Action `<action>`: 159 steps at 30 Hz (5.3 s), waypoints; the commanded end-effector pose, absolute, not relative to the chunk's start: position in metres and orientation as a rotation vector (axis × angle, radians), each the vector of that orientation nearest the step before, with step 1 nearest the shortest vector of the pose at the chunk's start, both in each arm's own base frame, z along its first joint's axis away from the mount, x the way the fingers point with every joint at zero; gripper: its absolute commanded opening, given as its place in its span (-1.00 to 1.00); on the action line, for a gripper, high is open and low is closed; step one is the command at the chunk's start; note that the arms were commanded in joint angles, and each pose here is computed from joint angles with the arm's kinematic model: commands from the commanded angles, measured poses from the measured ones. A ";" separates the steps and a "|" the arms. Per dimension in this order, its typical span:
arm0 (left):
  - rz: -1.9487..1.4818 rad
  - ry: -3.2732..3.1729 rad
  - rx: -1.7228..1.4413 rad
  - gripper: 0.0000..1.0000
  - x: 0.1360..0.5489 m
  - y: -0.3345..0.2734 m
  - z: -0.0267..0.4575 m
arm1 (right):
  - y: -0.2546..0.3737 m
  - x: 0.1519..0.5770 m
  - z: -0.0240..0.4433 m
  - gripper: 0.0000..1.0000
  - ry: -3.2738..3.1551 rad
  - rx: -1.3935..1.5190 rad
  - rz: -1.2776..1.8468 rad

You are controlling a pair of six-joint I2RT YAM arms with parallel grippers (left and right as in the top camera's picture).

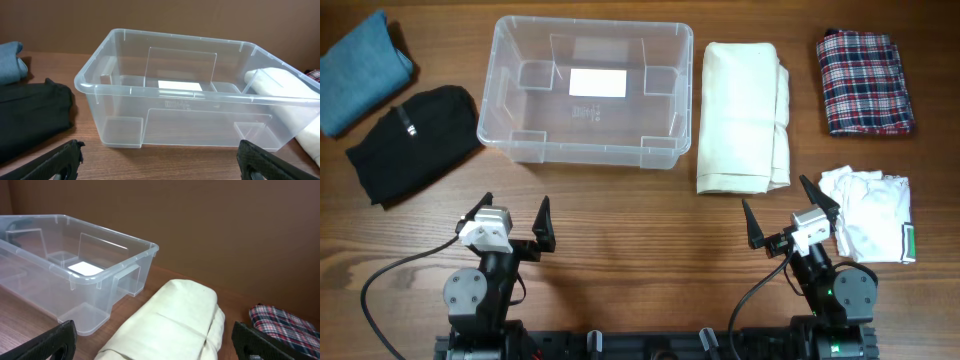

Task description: Pack container

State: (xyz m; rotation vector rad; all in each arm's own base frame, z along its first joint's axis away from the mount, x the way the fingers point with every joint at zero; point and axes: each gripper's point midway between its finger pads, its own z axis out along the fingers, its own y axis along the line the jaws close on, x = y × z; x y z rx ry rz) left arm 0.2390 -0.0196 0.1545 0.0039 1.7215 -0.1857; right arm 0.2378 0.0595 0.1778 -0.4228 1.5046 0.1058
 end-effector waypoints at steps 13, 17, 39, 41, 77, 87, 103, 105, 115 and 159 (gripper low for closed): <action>-0.194 1.728 -0.006 1.00 0.239 -0.019 0.152 | 0.060 0.237 0.179 1.00 1.497 -0.432 0.105; -0.194 1.728 -0.006 0.99 0.239 -0.019 0.152 | 0.060 0.237 0.179 0.99 1.497 -0.432 0.105; -0.194 1.728 -0.006 0.99 0.239 -0.019 0.152 | 0.057 0.238 0.181 0.99 1.443 -0.554 -0.059; -0.194 1.728 -0.006 0.99 0.239 -0.019 0.152 | 0.054 0.240 0.178 1.00 1.446 -0.583 -0.120; -0.194 1.728 -0.006 0.99 0.239 -0.019 0.152 | -0.022 0.439 0.125 0.99 2.640 0.195 0.459; -0.194 1.728 -0.007 0.99 0.239 -0.019 0.152 | -0.022 0.427 0.045 0.99 2.746 0.218 0.762; -0.194 1.728 -0.006 0.99 0.239 -0.019 0.152 | -0.005 0.427 -0.004 1.00 2.521 0.316 0.905; -0.194 1.728 -0.006 1.00 0.239 -0.019 0.152 | 0.002 0.426 -0.010 0.99 2.524 0.303 0.922; -0.194 1.728 -0.006 0.99 0.239 -0.019 0.152 | 0.035 0.421 -0.039 0.05 2.570 0.237 1.005; -0.194 1.728 -0.007 0.99 0.239 -0.019 0.152 | 0.267 0.423 0.441 -0.91 1.287 -1.051 0.221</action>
